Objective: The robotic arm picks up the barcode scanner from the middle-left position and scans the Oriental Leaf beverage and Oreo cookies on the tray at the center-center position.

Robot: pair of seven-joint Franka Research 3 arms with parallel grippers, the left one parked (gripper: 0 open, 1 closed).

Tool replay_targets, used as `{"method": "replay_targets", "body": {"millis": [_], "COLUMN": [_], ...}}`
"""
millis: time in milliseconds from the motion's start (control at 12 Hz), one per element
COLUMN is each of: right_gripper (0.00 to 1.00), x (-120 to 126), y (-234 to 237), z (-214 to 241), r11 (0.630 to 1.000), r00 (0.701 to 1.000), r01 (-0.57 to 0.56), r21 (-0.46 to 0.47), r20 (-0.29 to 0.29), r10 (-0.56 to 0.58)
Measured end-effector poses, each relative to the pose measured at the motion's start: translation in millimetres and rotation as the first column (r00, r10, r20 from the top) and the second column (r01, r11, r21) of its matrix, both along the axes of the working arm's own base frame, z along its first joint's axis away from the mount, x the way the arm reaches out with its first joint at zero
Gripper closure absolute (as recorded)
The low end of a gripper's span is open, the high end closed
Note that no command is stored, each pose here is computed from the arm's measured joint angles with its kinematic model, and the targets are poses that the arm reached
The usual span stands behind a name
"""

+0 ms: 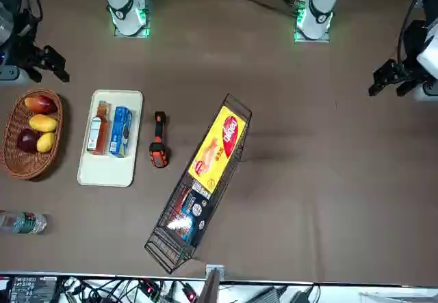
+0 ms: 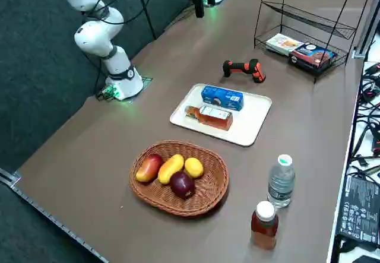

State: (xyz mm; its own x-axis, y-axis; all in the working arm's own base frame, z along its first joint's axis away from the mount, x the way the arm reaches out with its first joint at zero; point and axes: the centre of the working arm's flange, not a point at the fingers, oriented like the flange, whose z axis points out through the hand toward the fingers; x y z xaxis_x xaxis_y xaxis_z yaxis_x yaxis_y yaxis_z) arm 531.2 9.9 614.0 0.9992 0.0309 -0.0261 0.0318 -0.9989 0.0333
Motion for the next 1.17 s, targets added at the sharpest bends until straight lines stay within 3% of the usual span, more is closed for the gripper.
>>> {"method": "replay_targets", "body": {"millis": [583,833,1167], "right_gripper": [0.00,0.00,0.00], "x": [3.3,16.3,38.7], "y": [8.1,31.4,47.4], "z": [-1.1,-32.9,-92.0], "r11": [1.000,0.999,0.996], "r00": [1.000,0.998,0.998], "r01": [-0.014,-0.049,-0.038], "r21": [-0.001,0.000,0.081], "r20": [-0.001,-0.048,-0.044], "r10": [0.014,0.049,0.041]}}
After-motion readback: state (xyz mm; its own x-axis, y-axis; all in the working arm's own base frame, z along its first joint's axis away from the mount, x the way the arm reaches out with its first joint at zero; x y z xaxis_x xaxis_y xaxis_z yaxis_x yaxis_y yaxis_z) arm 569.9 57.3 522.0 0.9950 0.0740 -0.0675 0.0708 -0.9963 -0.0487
